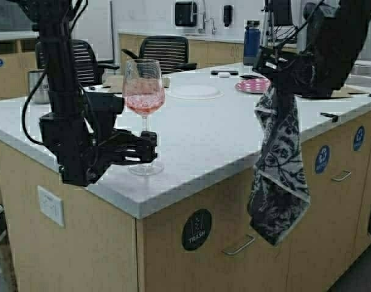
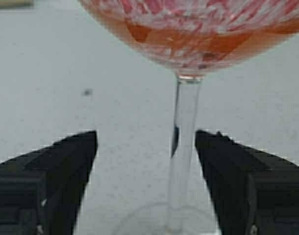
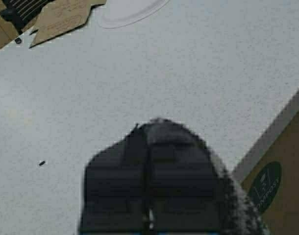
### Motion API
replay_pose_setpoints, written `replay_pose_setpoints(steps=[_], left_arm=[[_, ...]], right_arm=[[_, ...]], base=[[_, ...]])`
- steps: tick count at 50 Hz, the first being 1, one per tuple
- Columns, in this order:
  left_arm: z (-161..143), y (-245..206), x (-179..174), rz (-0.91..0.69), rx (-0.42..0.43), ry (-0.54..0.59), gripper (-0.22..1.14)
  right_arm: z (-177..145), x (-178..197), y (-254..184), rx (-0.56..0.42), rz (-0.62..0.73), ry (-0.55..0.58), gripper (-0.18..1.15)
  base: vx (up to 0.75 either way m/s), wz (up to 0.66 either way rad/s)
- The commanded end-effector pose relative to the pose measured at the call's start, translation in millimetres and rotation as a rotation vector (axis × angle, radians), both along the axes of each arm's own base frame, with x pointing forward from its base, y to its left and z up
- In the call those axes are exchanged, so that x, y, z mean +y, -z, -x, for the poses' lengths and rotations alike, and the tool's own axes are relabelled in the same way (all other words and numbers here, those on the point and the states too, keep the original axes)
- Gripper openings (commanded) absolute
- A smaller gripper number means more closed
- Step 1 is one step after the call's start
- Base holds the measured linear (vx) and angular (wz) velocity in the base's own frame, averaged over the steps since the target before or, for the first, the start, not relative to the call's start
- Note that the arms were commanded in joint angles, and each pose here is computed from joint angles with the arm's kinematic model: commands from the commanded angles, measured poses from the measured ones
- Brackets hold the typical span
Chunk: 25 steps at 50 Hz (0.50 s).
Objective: Get the cloth and wipe up the spill under the wine glass
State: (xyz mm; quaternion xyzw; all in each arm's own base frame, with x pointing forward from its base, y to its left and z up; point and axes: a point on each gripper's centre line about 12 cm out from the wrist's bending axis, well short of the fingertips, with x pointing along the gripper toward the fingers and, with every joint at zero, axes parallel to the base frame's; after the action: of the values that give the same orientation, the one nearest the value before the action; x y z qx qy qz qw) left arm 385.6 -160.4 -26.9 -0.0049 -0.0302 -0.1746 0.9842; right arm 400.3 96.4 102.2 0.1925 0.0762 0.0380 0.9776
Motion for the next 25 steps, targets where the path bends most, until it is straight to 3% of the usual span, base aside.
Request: replay_pose_setpoints(steps=[1, 14, 25], left_arm=[[24.0, -23.5, 8.7, 0.021, -0.061, 0.006, 0.94], [80.9, -27.2, 23.0, 0.003, 0.037, 0.043, 0.94], [119.5, -53.8, 29.4, -0.020, 0.096, 0.074, 0.94]], right_arm=[[-0.7, 0.7, -13.7, -0.054, -0.012, -0.001, 0.05], [13.3, 4.8, -17.3, -0.052, 0.002, -0.025, 0.06], [41.8, 18.2, -34.8, 0.014, 0.067, -0.169, 0.06]], base=[[0.00, 0.00], [0.00, 0.00], [0.00, 0.00]])
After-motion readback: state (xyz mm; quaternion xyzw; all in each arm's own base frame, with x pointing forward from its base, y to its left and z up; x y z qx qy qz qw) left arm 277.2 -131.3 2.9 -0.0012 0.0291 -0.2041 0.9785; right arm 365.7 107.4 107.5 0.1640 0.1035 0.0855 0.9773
